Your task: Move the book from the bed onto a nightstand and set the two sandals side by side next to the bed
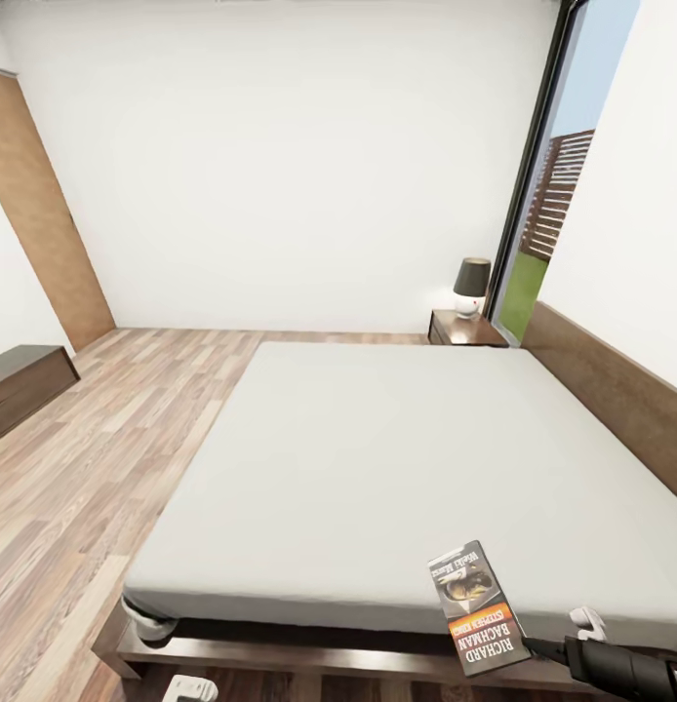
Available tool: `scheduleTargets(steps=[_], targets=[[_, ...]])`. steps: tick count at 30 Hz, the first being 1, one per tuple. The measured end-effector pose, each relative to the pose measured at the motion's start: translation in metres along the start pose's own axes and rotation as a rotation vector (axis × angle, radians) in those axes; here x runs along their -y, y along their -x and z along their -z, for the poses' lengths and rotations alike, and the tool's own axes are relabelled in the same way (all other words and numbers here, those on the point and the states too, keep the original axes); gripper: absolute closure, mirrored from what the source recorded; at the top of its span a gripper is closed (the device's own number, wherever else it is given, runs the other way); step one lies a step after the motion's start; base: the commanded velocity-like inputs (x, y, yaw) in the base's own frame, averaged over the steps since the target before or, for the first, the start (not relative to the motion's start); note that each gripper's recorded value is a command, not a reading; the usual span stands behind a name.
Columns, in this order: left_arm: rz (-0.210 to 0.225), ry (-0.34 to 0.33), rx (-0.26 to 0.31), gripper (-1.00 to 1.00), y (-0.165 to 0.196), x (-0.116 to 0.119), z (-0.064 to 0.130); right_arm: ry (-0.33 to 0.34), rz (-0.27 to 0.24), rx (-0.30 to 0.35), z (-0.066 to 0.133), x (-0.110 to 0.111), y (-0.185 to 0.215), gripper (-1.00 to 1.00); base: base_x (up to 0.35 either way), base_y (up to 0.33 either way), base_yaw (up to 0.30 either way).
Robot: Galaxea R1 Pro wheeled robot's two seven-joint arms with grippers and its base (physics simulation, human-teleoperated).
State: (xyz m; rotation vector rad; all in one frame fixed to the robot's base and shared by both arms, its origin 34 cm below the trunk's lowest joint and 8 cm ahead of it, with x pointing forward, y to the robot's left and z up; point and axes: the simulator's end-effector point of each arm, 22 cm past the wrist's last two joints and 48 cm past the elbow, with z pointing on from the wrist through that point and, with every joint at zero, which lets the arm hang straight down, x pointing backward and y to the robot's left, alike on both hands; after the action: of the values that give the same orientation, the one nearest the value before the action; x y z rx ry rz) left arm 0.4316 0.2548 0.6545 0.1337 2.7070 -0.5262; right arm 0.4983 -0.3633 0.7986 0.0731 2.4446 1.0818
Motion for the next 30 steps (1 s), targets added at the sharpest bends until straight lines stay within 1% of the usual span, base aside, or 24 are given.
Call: scheduleTargets(steps=[30], targets=[[-0.021,0.005,0.039,-1.00,0.018,0.002,0.007,0.010,0.031,0.030,0.006,-0.011,0.013,1.00,0.000,0.000,0.000]])
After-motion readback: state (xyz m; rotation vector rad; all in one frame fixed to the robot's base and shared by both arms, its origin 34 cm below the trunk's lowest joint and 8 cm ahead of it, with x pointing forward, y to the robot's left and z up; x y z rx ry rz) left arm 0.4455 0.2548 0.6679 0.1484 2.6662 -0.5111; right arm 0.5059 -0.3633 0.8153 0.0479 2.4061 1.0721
